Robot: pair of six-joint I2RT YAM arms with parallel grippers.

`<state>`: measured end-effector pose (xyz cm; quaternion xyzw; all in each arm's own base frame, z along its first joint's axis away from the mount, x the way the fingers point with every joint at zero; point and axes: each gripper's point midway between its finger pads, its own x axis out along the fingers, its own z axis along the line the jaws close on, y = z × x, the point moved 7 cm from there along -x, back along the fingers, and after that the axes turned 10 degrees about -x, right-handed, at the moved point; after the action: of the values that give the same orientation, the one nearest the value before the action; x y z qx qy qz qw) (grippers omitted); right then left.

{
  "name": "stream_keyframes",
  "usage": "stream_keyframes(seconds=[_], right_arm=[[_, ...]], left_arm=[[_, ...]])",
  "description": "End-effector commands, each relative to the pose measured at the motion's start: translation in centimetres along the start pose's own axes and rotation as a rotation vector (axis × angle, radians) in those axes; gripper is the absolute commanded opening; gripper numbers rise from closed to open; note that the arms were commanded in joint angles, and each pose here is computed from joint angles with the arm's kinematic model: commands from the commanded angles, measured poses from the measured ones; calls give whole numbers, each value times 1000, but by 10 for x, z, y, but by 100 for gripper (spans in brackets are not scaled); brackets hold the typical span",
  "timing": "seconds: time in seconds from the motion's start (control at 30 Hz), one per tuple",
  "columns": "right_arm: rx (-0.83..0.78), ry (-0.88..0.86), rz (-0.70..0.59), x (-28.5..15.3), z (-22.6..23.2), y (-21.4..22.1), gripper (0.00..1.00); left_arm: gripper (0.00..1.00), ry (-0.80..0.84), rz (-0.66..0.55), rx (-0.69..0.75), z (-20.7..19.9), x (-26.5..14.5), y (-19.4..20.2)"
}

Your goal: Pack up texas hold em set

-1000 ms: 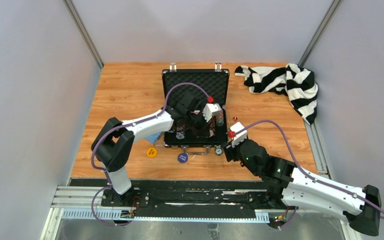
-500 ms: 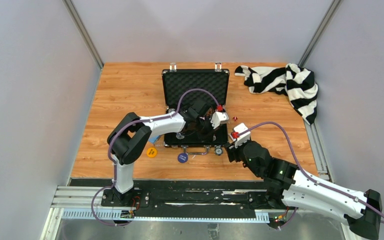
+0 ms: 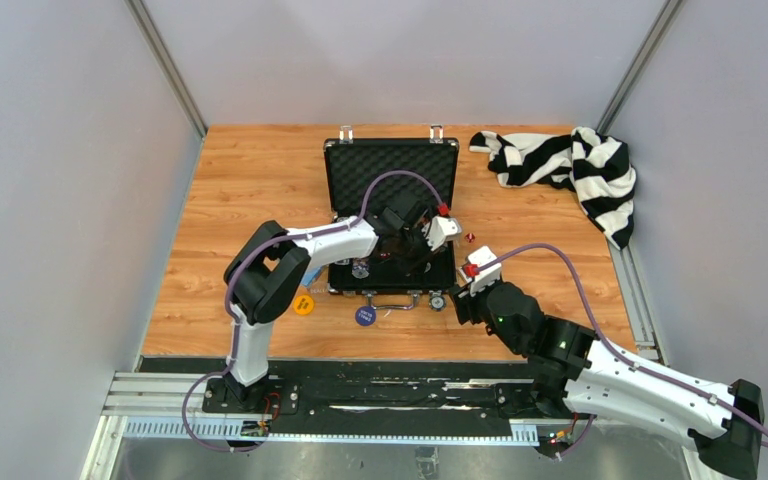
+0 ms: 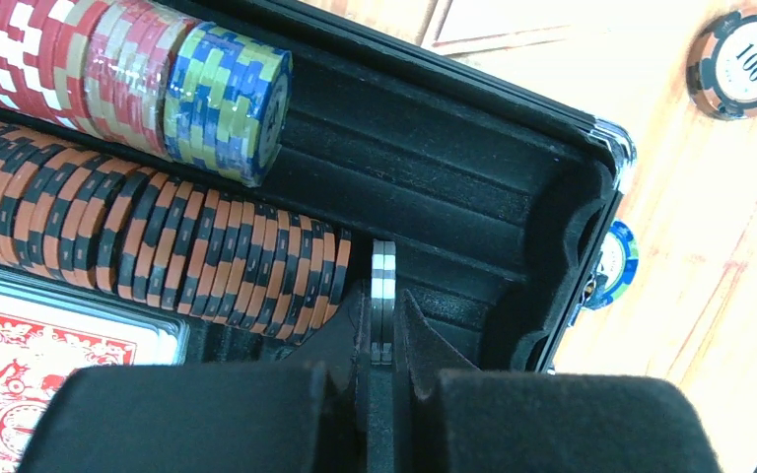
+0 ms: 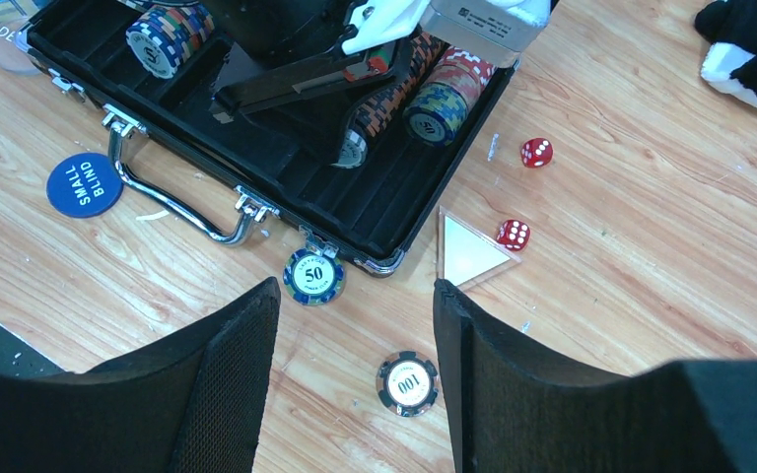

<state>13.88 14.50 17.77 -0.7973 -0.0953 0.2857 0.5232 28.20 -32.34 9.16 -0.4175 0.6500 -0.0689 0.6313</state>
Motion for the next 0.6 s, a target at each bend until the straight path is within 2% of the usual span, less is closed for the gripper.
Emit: stream_keyframes(seconds=[0.0,0.23,0.33,0.57], right_arm=[[13,13,12,0,-2,6,58],[8,4,27,2,0,8,58],[6,2,28,3,1,8,58],[2,-1,35,5,1,9,58]], left_arm=[[2,-42,-3,30,11,18,-7],[4,-53,38,23,13,21,0],[14,-65,45,13,13,19,1],[14,-76,45,14,14,14,-5]])
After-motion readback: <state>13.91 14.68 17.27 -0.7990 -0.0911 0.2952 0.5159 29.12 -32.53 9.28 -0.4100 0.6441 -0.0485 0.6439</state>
